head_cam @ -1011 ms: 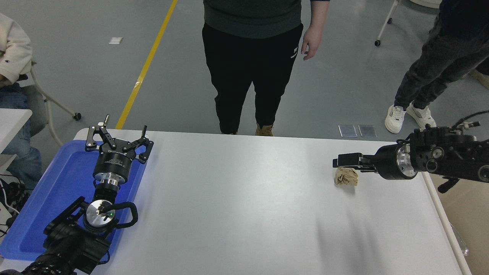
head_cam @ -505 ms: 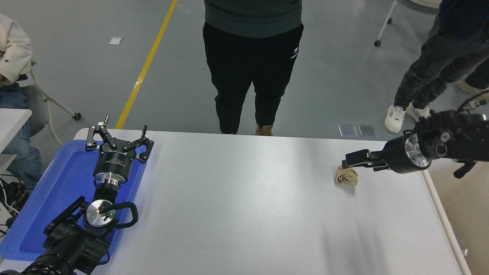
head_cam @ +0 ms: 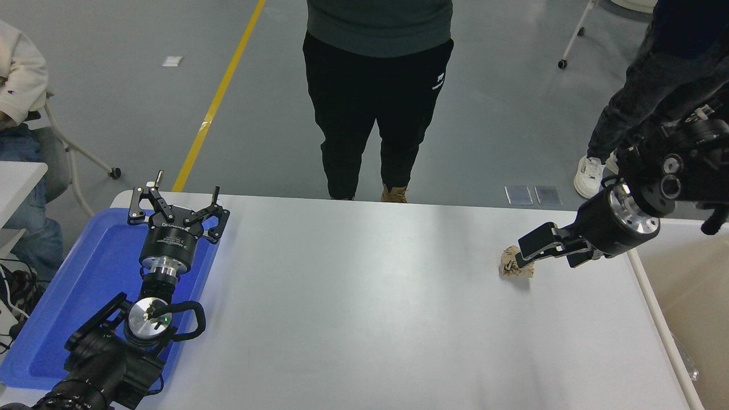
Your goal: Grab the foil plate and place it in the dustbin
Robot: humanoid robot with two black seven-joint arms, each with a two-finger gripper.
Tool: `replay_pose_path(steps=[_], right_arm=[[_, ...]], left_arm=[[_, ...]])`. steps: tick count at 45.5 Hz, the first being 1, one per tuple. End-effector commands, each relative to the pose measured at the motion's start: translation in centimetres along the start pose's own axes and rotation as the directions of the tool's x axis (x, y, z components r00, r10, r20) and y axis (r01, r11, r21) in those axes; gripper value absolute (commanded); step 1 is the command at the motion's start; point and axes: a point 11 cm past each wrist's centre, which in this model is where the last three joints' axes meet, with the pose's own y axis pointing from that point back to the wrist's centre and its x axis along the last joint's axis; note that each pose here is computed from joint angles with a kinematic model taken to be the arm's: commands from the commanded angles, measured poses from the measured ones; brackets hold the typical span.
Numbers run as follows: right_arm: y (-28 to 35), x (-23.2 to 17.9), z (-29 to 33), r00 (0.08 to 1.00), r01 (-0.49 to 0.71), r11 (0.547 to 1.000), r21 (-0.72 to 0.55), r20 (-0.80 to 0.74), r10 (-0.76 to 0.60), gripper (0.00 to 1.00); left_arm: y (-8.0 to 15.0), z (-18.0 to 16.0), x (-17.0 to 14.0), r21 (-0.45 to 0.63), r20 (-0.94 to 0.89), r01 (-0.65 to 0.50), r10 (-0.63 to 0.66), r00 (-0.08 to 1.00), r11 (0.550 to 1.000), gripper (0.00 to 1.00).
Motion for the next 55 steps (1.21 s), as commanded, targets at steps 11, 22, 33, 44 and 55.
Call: replay_pose_path(steps=[11, 22, 33, 44, 55], right_arm=[[5.4, 0.6, -4.8, 0.995, 0.09, 0.995, 0.039, 0.043, -0.092, 1.0], [8.4, 1.1, -6.0, 0.999, 0.029, 0.999, 0.032, 0.023, -0.03, 1.0], [10.7, 1.8, -6.9, 0.999, -0.032, 0.999, 0.038, 0.019, 0.031, 1.0], [10.5, 0.1, -6.5, 0.999, 0.008, 0.999, 0.035, 0.053, -0.009, 1.0], [10.5, -0.2, -5.7, 0.995, 0.003, 0.999, 0.05, 0.104, -0.009, 1.0]], left_arm=[[0.0, 0.1, 0.0, 0.0, 0.002, 0.0, 0.0, 1.0, 1.0, 1.0], [0.1, 0.1, 0.1, 0.0, 0.002, -0.001, 0.001, 1.0, 1.0, 1.0], [0.0, 0.1, 0.1, -0.001, 0.001, -0.002, 0.002, 1.0, 1.0, 1.0], [0.1, 0.1, 0.1, -0.001, 0.001, -0.002, 0.002, 1.0, 1.0, 1.0], [0.1, 0.1, 0.1, -0.001, 0.001, -0.003, 0.003, 1.0, 1.0, 1.0]])
